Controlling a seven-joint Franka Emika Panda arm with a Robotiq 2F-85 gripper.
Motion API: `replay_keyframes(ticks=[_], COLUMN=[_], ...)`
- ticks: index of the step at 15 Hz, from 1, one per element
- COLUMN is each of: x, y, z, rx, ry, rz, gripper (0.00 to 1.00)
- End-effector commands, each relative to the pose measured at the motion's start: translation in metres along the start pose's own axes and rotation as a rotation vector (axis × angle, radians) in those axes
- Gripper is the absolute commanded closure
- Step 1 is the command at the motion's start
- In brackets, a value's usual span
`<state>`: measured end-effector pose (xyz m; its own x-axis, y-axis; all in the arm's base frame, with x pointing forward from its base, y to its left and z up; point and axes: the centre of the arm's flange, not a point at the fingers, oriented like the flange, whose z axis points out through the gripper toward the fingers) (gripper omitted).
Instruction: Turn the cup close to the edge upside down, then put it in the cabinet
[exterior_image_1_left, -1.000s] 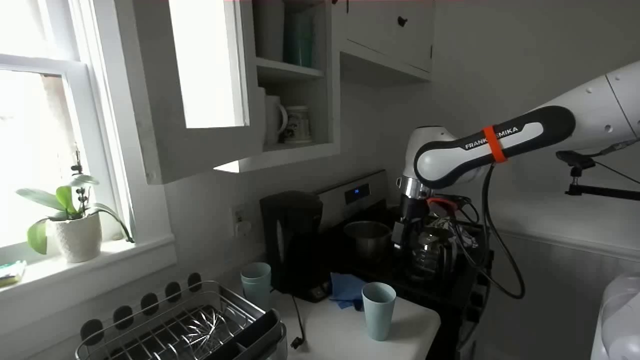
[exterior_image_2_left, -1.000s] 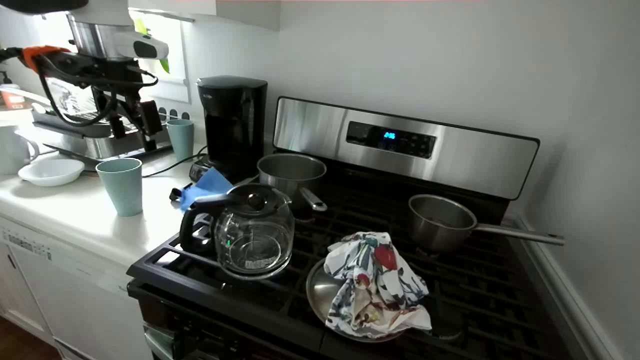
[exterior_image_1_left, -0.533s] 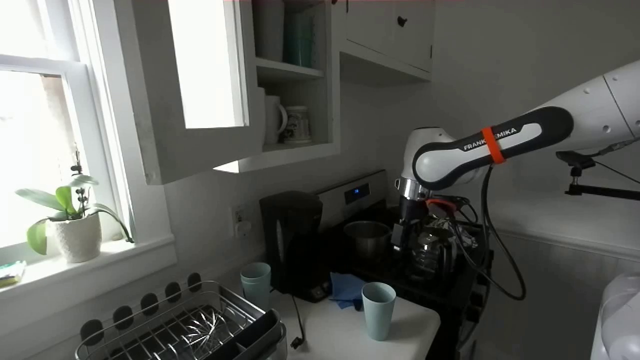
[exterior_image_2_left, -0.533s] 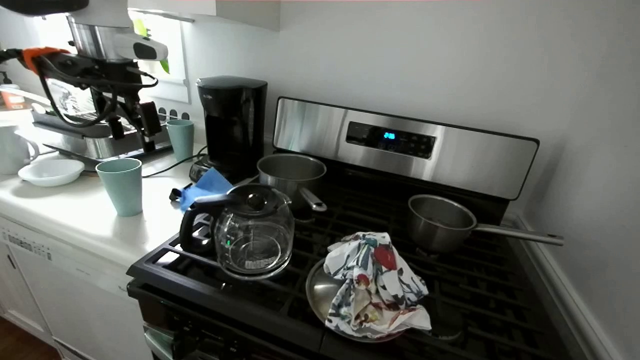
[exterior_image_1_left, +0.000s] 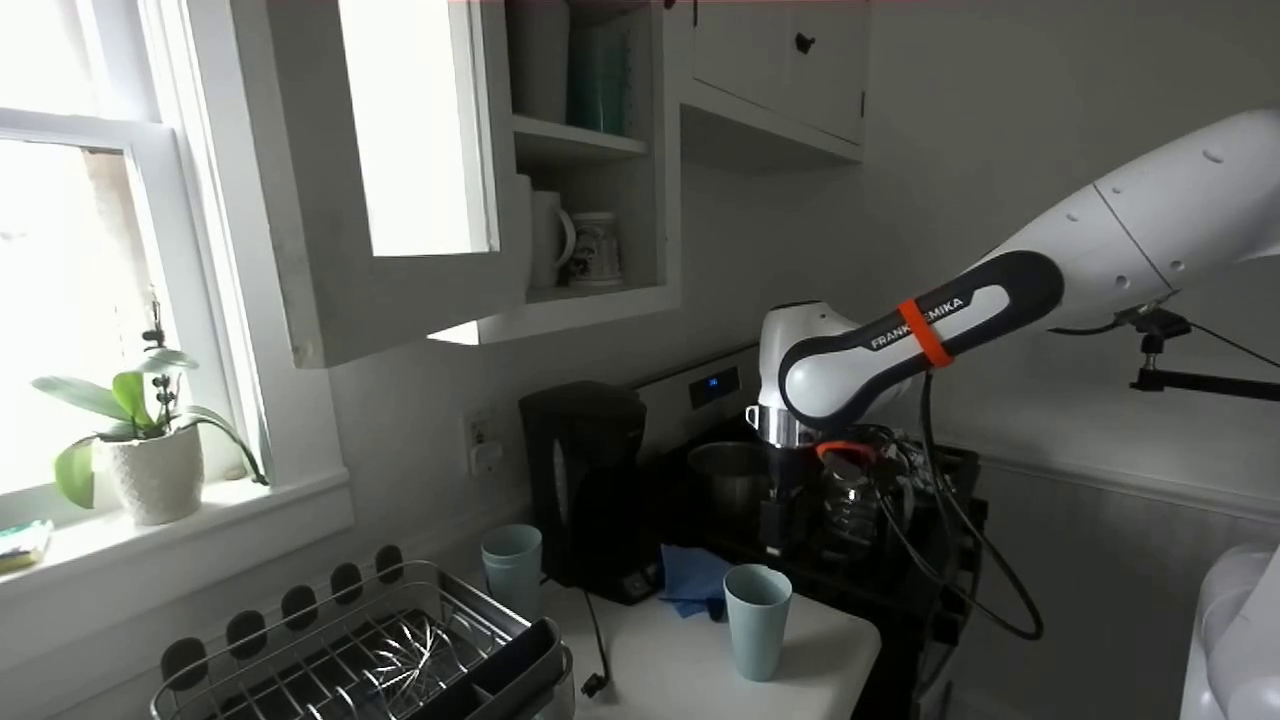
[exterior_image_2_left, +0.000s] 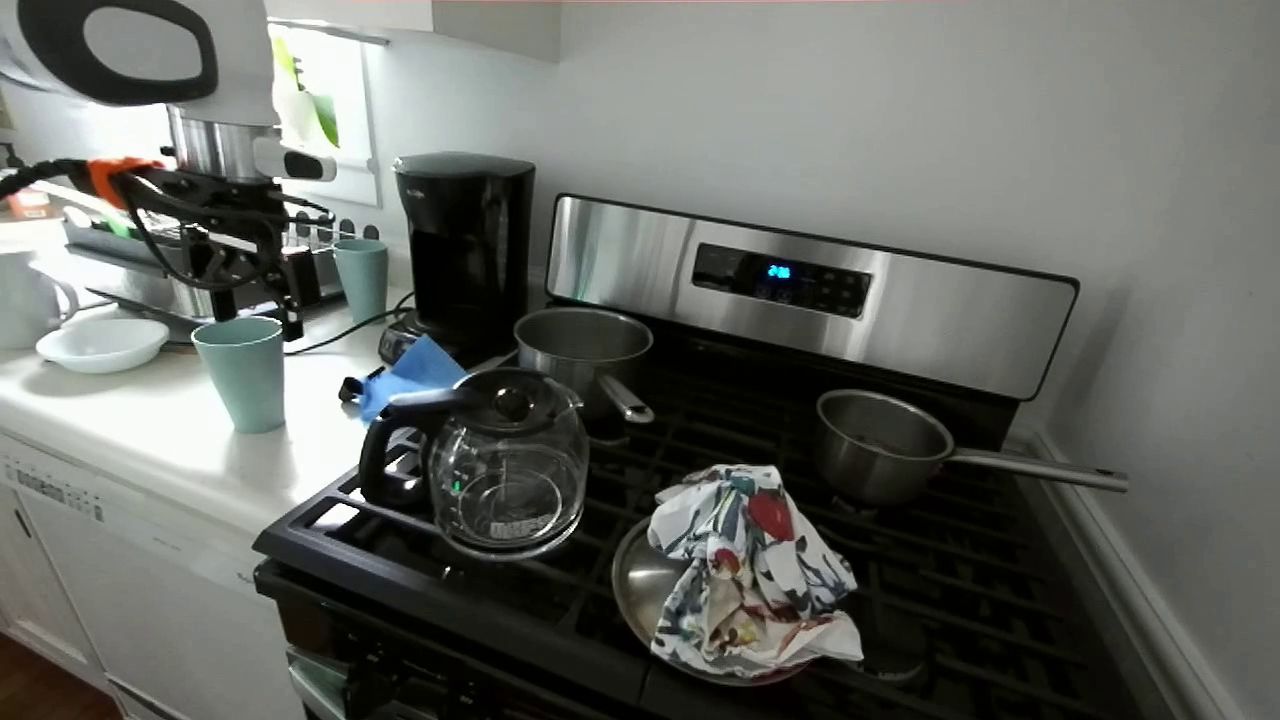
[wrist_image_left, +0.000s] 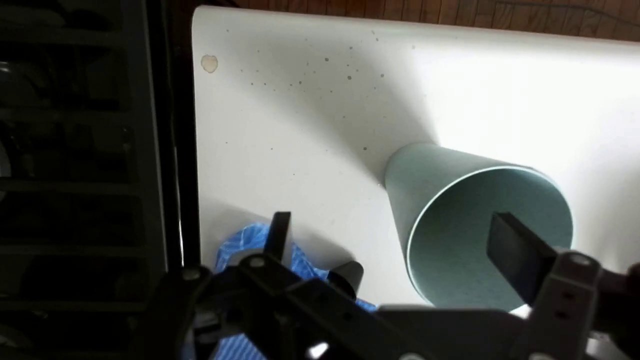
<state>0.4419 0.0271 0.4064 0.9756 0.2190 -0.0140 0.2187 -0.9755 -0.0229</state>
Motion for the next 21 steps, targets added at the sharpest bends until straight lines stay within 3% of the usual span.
replay_keyframes(ticks=[1,2,4,9,13,17,21], x=[0.024,0.026,0.030,0.035,0.037,0.038,0.039], y=[-0.004,-0.005,-0.005,-0.004,-0.008,-0.012,-0.022], z=[0.021,0.027,0.037,0.045,0.040,0.029,0.017], rx=[-0.007,-0.008,0.002,-0.022,-0.098,-0.183,-0.279], ry=[-0.043,-0.056,-0.067,-0.091,-0.102,-0.103,-0.124], rz=[-0.045,-0.040,-0.018,-0.006,-0.044,-0.072,-0.089], gripper=[0.00,0.00,0.26,0.62,0.91,1.00,0.97])
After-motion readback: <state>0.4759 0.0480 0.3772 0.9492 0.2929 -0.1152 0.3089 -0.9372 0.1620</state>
